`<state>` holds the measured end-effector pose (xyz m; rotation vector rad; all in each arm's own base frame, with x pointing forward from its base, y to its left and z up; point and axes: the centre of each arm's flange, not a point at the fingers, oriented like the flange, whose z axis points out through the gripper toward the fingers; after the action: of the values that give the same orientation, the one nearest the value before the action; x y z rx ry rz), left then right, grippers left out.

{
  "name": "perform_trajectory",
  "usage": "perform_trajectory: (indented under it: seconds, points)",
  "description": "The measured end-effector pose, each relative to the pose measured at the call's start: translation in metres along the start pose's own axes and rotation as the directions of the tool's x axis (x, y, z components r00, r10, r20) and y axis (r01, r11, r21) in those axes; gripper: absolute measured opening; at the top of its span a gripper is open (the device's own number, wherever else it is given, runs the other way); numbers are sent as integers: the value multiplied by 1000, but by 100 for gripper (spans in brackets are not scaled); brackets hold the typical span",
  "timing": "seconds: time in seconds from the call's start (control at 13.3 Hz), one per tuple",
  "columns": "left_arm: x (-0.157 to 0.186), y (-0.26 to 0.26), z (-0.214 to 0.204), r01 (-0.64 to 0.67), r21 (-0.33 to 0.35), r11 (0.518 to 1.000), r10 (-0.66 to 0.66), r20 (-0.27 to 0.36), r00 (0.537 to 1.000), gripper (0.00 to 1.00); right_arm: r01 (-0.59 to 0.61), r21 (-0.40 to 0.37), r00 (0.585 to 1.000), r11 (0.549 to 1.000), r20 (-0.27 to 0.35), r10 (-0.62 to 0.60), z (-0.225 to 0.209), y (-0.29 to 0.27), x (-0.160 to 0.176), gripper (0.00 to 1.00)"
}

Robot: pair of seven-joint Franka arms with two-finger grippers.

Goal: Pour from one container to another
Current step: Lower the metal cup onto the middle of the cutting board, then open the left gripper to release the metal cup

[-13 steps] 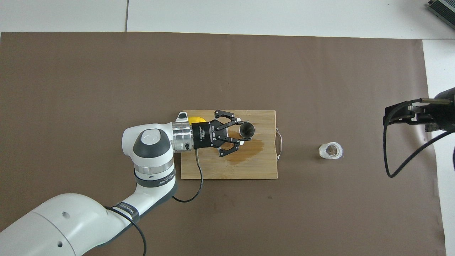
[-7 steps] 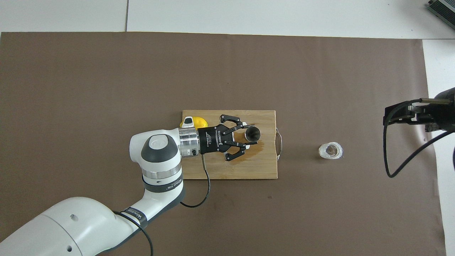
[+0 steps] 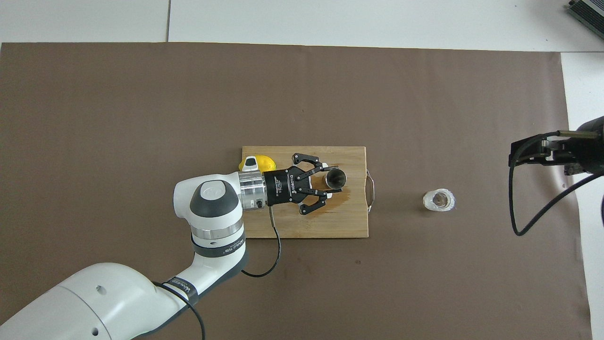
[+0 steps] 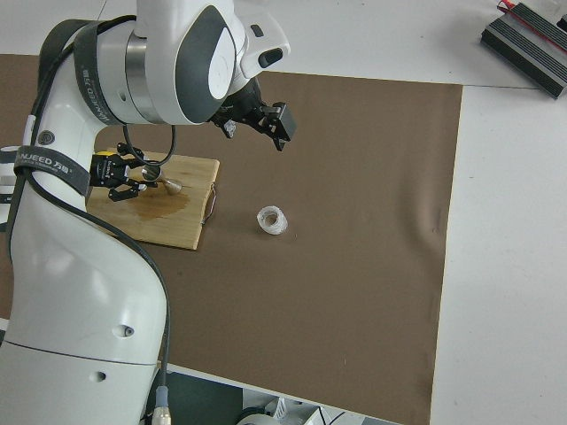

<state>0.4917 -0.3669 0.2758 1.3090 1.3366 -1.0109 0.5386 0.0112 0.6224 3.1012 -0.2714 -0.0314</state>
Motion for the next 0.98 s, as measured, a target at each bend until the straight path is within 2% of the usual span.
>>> perform_trajectory:
  seconds: [0.38, 0.45, 0.68, 0.75, 0.98]
  points:
    - [1, 1, -1, -1, -4, 1000, 1, -5, 1000, 50, 0, 0, 1000, 1000, 0, 0, 0, 0, 0, 100]
    - [1, 1, -1, -2, -4, 1000, 2, -5, 1000, 58, 0, 0, 1000, 1000, 0, 0, 0, 0, 0, 100]
    - [1, 2, -2, -3, -6, 1000, 3, -6, 1000, 93, 0, 0, 1000, 1000, 0, 0, 0, 0, 0, 100]
    - [2, 3, -3, -3, -9, 1000, 3, -8, 1000, 100, 0, 0, 1000, 1000, 0, 0, 0, 0, 0, 100]
    - [-5, 14, -10, -50, -4, 999, 50, -17, 999, 100, 0, 0, 1000, 1000, 0, 0, 0, 0, 0, 100]
